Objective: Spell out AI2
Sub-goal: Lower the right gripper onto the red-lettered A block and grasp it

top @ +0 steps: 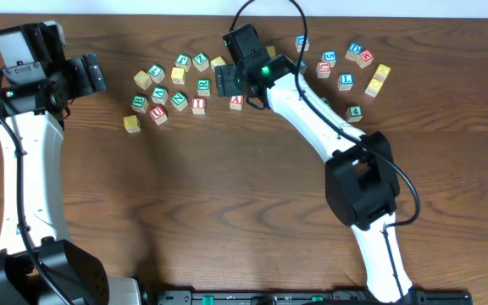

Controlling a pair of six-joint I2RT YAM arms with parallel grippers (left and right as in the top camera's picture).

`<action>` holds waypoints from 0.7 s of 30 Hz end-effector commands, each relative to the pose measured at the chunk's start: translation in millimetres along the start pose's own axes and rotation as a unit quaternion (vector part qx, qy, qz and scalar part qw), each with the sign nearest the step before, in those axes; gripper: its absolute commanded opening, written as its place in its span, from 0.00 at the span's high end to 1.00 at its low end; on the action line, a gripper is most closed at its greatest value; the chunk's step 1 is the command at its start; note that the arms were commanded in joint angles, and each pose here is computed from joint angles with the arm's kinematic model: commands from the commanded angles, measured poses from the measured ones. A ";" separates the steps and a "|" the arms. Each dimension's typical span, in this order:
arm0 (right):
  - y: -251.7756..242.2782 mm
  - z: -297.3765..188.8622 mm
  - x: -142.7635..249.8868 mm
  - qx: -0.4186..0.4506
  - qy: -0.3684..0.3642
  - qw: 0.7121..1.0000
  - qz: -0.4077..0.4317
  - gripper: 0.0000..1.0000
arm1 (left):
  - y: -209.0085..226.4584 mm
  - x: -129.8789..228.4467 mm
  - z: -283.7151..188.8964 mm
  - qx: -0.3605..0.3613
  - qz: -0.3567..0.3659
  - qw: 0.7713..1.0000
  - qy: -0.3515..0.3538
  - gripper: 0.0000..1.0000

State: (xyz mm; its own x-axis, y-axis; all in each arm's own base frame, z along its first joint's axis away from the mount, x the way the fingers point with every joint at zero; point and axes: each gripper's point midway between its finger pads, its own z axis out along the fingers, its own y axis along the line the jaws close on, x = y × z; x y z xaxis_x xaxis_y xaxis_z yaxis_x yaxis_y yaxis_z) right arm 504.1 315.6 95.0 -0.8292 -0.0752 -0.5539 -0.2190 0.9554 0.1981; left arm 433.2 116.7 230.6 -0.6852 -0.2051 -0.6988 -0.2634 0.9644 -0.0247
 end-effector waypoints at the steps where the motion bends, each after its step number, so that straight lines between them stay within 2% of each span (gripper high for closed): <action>1: -4.6 15.3 9.8 0.022 0.007 1.000 0.020 0.28 | -0.8 -9.3 -7.1 0.000 0.004 1.000 -0.012 0.01; 6: -10.0 32.2 24.2 0.030 0.024 0.999 0.036 0.42 | -0.8 -9.3 -7.1 0.000 0.004 1.000 -0.012 0.01; 11: -11.4 42.6 29.2 0.032 0.026 0.997 0.060 0.51 | -0.8 -9.3 -7.1 0.000 0.004 1.000 -0.012 0.01; 21: -11.5 58.1 34.6 0.031 0.025 0.996 0.077 0.52 | -0.8 -9.3 -7.1 0.000 0.004 1.000 -0.012 0.01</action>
State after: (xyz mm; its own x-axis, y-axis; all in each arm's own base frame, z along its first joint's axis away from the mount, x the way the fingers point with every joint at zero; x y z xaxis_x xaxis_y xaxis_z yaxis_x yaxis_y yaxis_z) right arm 509.9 314.8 33.5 -0.8744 0.0494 -0.4827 -0.0714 0.9708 0.2288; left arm 433.0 116.6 230.4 -0.6860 -0.2053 -0.6980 -0.2635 0.9643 -0.0247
